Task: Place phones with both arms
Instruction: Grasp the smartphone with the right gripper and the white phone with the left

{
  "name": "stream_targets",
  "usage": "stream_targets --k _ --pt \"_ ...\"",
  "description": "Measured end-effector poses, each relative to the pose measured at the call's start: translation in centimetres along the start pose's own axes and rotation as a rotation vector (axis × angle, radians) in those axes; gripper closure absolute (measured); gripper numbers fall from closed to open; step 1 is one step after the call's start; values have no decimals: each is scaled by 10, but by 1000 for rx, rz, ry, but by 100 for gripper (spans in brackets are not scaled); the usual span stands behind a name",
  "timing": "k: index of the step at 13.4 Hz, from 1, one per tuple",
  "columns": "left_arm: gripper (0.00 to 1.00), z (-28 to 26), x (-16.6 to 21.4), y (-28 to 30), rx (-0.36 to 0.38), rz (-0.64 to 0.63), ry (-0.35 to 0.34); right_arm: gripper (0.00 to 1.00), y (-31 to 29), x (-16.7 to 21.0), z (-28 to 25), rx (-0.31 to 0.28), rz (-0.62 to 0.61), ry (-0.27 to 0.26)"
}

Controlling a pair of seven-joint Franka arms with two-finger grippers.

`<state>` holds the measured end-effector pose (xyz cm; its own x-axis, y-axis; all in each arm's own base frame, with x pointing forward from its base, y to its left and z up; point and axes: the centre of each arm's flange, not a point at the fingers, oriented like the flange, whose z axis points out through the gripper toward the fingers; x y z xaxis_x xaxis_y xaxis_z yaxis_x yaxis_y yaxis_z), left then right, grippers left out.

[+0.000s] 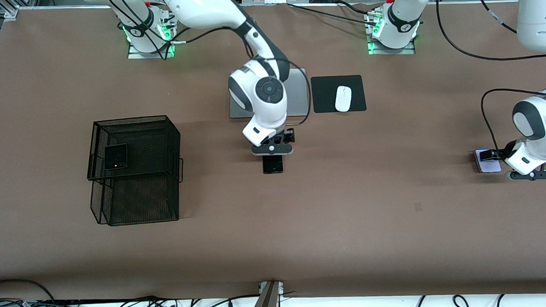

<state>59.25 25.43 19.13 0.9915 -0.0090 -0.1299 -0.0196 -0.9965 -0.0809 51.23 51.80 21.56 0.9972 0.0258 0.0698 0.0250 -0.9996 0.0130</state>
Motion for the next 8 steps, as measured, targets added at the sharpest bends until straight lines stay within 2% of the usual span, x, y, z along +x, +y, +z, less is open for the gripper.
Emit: stream_targets --k 4,8 --pt "0 22 -2 2 -98 17 41 0 7 -5 37 0 -50 20" --pt "0 21 -3 0 -104 26 49 0 3 -9 49 35 -68 18"
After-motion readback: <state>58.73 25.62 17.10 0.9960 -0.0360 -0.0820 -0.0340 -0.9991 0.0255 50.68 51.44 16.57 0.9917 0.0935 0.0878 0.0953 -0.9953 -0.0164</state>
